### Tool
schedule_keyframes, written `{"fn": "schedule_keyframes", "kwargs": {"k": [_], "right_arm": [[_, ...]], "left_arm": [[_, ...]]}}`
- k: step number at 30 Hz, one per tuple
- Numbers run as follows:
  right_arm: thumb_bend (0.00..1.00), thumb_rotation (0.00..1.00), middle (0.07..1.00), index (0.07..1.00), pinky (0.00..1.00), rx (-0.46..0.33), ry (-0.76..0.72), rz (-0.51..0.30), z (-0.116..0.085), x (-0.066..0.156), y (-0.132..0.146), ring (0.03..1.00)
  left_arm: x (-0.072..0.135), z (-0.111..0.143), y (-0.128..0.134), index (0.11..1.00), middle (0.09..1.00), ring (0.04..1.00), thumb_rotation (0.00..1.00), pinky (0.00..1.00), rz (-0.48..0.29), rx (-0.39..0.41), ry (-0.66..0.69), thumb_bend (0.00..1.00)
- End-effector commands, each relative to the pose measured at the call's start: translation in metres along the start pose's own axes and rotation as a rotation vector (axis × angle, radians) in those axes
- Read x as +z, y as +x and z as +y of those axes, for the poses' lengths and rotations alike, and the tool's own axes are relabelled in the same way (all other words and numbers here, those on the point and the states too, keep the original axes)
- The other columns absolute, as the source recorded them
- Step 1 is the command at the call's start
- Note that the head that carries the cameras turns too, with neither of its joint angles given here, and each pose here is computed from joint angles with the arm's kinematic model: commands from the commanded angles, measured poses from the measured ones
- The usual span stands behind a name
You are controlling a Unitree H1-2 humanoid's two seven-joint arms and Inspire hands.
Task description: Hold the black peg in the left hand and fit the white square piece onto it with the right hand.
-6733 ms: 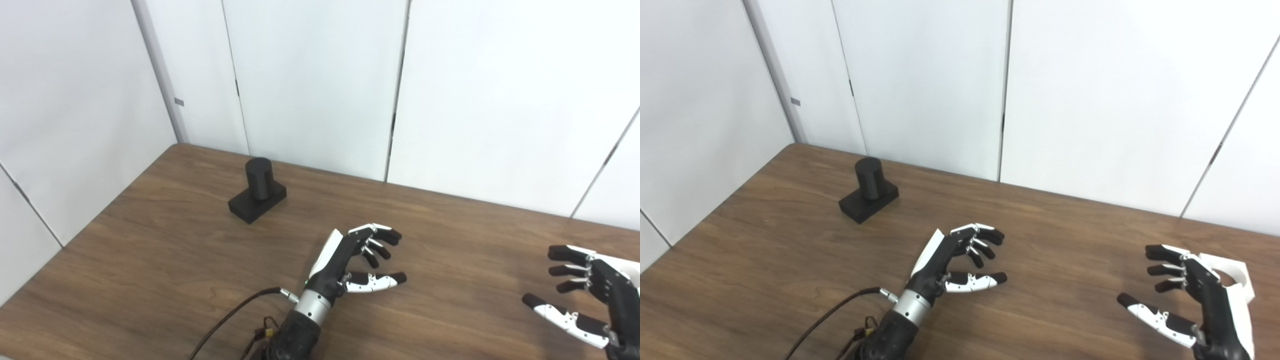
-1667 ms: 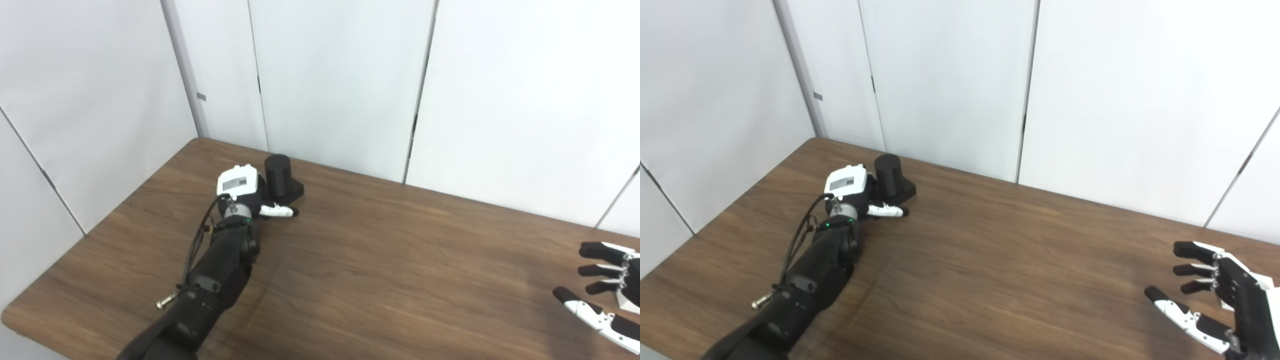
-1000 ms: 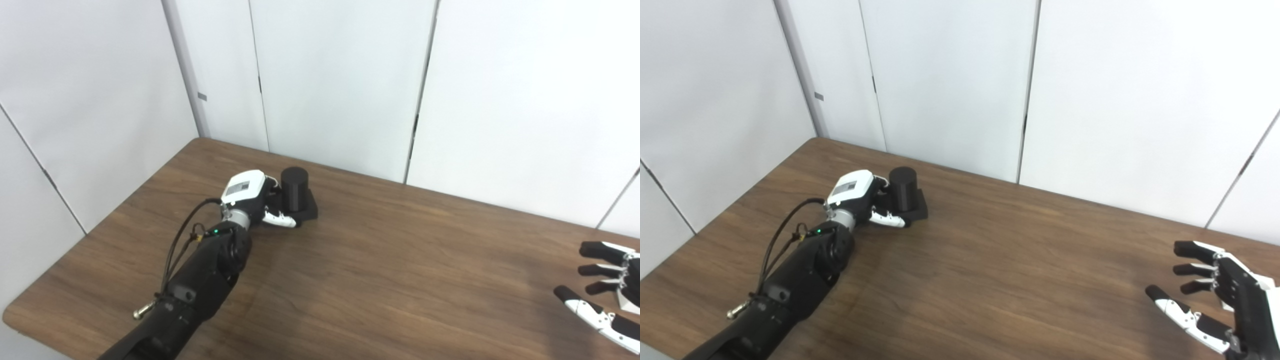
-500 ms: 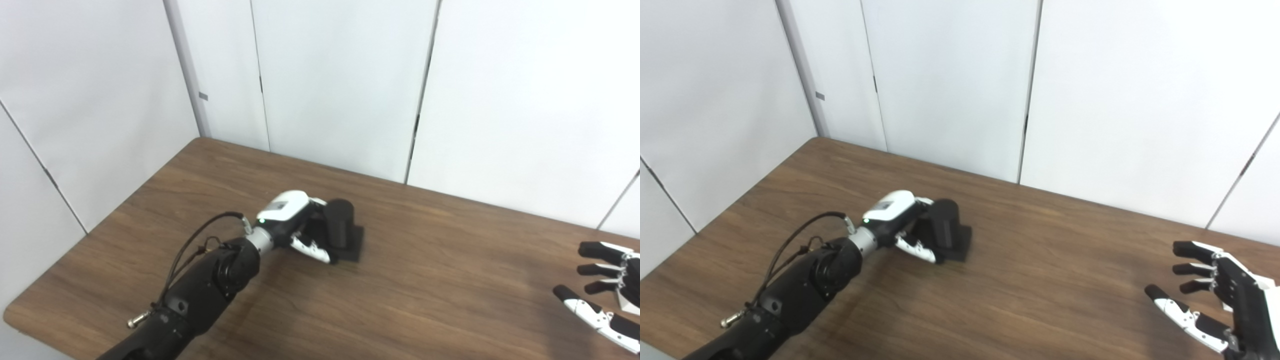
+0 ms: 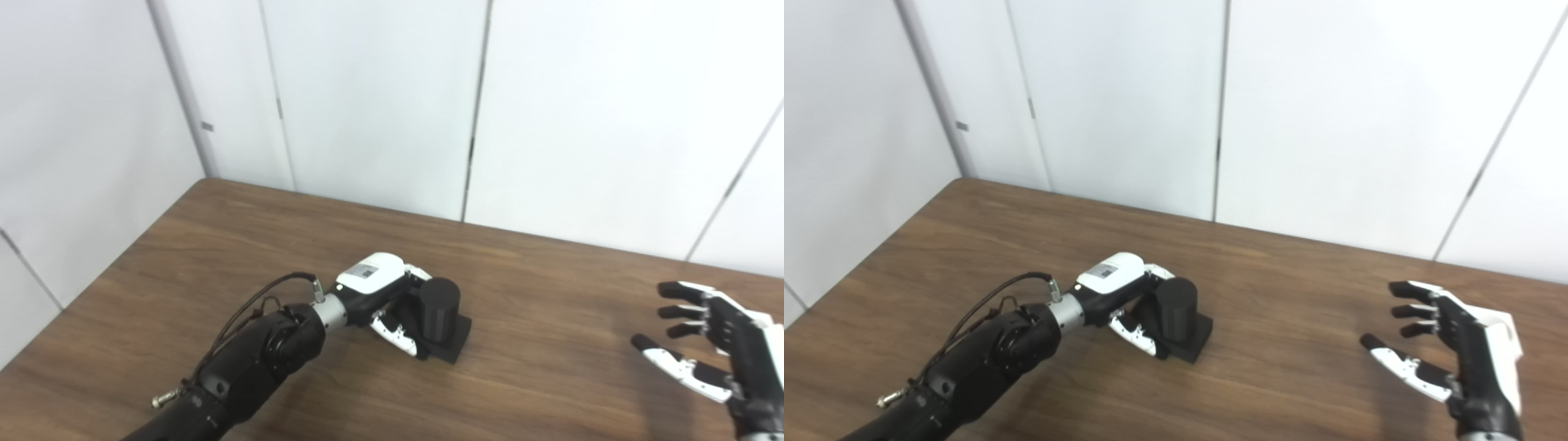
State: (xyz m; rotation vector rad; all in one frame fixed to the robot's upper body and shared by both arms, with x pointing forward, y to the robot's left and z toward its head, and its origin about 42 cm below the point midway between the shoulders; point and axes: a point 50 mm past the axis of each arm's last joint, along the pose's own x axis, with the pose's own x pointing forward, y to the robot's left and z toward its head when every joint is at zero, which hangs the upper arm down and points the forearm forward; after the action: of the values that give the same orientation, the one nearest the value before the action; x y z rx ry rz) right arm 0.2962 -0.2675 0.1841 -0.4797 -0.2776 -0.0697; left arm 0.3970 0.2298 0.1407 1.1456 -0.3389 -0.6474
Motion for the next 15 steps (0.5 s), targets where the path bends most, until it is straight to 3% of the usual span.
{"fn": "schedule_keyframes", "kwargs": {"k": [1,10,15], "right_arm": [[0.53,0.0,0.703,0.668,0.5,-0.029,-0.02,-0.103,-0.005,0.014,0.009,0.623],[0.54,0.0,0.7,0.674,0.5,-0.036,-0.019,-0.117,-0.001,0.008,0.009,0.623],[0.55,0.0,0.696,0.667,0.5,-0.036,-0.022,-0.141,0.002,0.007,0.009,0.617]], "left_arm": [[0.027,-0.047,0.01,0.49,0.798,0.836,0.07,0.76,-0.105,-0.168,0.004,0.52],[0.038,-0.063,0.024,0.49,0.808,0.841,0.07,0.72,-0.163,-0.277,0.074,0.52],[0.038,-0.062,0.025,0.491,0.804,0.837,0.07,0.75,-0.178,-0.309,0.181,0.52]]}}
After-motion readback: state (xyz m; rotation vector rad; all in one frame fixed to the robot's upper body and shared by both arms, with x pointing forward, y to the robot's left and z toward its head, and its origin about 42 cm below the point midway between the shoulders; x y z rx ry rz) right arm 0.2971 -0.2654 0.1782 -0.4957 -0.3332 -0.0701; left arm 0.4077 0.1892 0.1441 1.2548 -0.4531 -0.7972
